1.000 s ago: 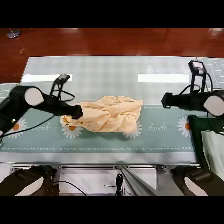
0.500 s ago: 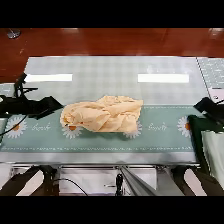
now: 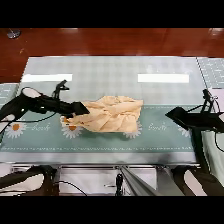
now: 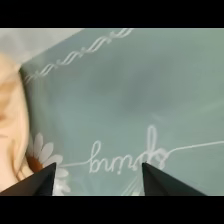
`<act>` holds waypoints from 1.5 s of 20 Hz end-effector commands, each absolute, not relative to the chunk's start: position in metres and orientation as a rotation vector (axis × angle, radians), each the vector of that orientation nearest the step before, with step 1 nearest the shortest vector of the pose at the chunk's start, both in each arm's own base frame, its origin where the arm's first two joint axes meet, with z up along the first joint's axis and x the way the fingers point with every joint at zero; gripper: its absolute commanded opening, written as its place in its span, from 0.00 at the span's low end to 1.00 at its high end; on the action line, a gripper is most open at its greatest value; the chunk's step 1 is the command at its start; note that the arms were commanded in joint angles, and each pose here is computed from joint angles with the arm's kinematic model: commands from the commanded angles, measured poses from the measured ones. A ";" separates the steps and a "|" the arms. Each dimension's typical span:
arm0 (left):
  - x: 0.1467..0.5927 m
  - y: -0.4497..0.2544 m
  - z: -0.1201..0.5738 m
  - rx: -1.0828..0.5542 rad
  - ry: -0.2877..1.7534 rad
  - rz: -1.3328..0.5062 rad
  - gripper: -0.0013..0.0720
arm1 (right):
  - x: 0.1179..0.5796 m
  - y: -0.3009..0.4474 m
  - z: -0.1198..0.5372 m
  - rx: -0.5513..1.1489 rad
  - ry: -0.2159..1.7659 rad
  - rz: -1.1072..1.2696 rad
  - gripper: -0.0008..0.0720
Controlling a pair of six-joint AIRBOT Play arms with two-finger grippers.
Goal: Fold the shirts.
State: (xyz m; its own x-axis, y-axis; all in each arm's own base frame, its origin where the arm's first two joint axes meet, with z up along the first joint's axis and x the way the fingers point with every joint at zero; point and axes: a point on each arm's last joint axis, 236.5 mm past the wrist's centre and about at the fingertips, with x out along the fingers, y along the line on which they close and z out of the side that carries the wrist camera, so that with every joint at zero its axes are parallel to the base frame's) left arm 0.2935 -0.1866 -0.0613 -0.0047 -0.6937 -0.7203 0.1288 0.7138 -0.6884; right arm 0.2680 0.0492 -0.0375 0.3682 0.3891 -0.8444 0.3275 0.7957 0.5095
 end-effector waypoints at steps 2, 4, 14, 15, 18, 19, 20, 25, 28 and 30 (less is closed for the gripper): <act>0.289 -0.192 -0.081 -0.211 1.550 -0.708 0.06 | 0.250 0.103 -0.055 0.638 1.356 0.169 0.87; 0.302 -0.192 -0.068 -0.208 1.514 -0.710 0.06 | 0.240 0.128 -0.066 0.611 1.425 0.216 0.87; 0.322 -0.198 -0.040 -0.248 1.471 -0.712 0.06 | 0.250 0.238 -0.092 0.643 1.515 0.422 0.85; 0.322 -0.199 -0.039 -0.262 1.476 -0.707 0.06 | 0.252 0.244 -0.092 0.620 1.516 0.444 0.63; 0.327 -0.199 -0.021 -0.273 1.430 -0.705 0.06 | 0.273 0.247 -0.072 0.522 1.447 0.538 0.05; 0.335 -0.198 -0.003 -0.272 1.375 -0.708 0.06 | 0.287 0.242 -0.057 0.486 1.416 0.557 0.05; 0.347 -0.197 0.022 -0.276 1.301 -0.712 0.06 | 0.308 0.233 -0.032 0.439 1.363 0.564 0.05; 0.415 -0.179 0.260 -0.342 0.604 -0.698 0.06 | 0.413 0.171 0.209 0.202 0.818 0.465 0.05; 0.394 -0.156 0.386 -0.295 0.300 -0.669 0.06 | 0.384 0.159 0.351 0.108 0.542 0.494 0.04; 0.360 -0.146 0.445 -0.246 0.154 -0.664 0.06 | 0.343 0.152 0.413 0.081 0.398 0.518 0.05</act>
State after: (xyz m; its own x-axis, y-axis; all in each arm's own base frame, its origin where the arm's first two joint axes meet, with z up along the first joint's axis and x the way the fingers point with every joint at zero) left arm 0.4006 -0.1626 0.3427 0.7007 -0.6578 -0.2761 0.5463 0.7437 -0.3854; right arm 0.3915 0.1765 0.3126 0.6854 0.5254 -0.5042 -0.4350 0.8507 0.2952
